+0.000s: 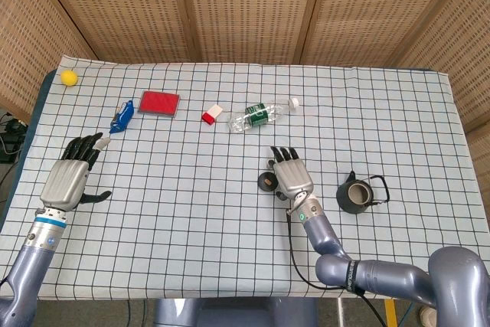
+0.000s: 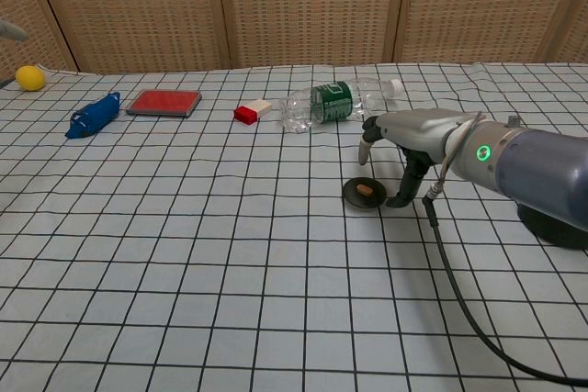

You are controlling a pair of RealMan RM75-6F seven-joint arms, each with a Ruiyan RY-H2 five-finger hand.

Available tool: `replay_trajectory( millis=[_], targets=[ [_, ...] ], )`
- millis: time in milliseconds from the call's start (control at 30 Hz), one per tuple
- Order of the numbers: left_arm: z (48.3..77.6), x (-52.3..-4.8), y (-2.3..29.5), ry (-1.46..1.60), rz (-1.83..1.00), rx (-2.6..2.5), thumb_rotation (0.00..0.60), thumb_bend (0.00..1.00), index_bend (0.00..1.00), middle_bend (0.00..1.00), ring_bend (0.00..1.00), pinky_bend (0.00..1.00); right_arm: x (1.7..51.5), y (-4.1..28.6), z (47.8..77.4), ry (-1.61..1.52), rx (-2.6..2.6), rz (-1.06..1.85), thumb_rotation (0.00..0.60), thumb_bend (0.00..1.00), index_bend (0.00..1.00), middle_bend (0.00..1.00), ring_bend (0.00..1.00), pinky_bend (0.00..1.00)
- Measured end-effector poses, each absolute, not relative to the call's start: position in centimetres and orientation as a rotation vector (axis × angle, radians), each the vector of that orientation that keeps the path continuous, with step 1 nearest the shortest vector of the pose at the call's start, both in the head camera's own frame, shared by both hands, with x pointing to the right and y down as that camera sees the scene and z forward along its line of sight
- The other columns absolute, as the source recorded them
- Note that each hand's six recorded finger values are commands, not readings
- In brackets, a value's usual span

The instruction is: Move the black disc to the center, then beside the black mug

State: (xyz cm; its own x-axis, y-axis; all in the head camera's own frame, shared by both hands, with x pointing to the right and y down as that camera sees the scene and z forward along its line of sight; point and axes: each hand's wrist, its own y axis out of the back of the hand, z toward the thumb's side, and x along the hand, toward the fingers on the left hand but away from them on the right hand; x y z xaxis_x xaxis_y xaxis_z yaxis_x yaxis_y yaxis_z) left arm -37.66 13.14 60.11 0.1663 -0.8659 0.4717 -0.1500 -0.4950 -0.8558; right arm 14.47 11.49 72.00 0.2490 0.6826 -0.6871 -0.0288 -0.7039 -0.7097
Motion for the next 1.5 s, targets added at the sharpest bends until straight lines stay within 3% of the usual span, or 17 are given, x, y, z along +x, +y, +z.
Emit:
replay_trajectory(
  millis=[167,633,867,1100,1500],
  targets=[
    [60.0,-37.7,13.1,0.97,-1.372,-1.787,0.6,0.07,0.0,0.0,0.0,0.0,14.0,11.5,72.4,-0.574,-1.915,1.518,0.6,0.33,0.31,0.02,0.0,0.0],
    [60.0,-37.7,13.1,0.976,-1.369,-1.797,0.6,0.07,0.0,0.0,0.0,0.0,13.7,11.3,73.9,-0.574,-1.909,1.54,0.6,0.32,0.35,0.04,0.0,0.0],
    [60.1,-37.6,13.0,0.972,-1.372,-1.8,0.6,0.07,0.0,0.0,0.0,0.0,13.4,11.4,74.2,-0.577,-1.913,1.532,0.6,0.32,0.43,0.09,0.0,0.0],
    [60.3,-37.6,13.0,0.97,-1.377,-1.802,0.6,0.07,0.0,0.0,0.0,0.0,12.9,11.3,74.1,-0.595,-1.899,1.498,0.6,0.37,0.51,0.15,0.0,0.0],
    [60.2,-37.5,13.0,0.968,-1.369,-1.8,0.6,0.07,0.0,0.0,0.0,0.0,14.7,10.3,72.6,-0.652,-1.845,1.501,0.6,0.38,0.52,0.16,0.0,0.0]
  ],
)
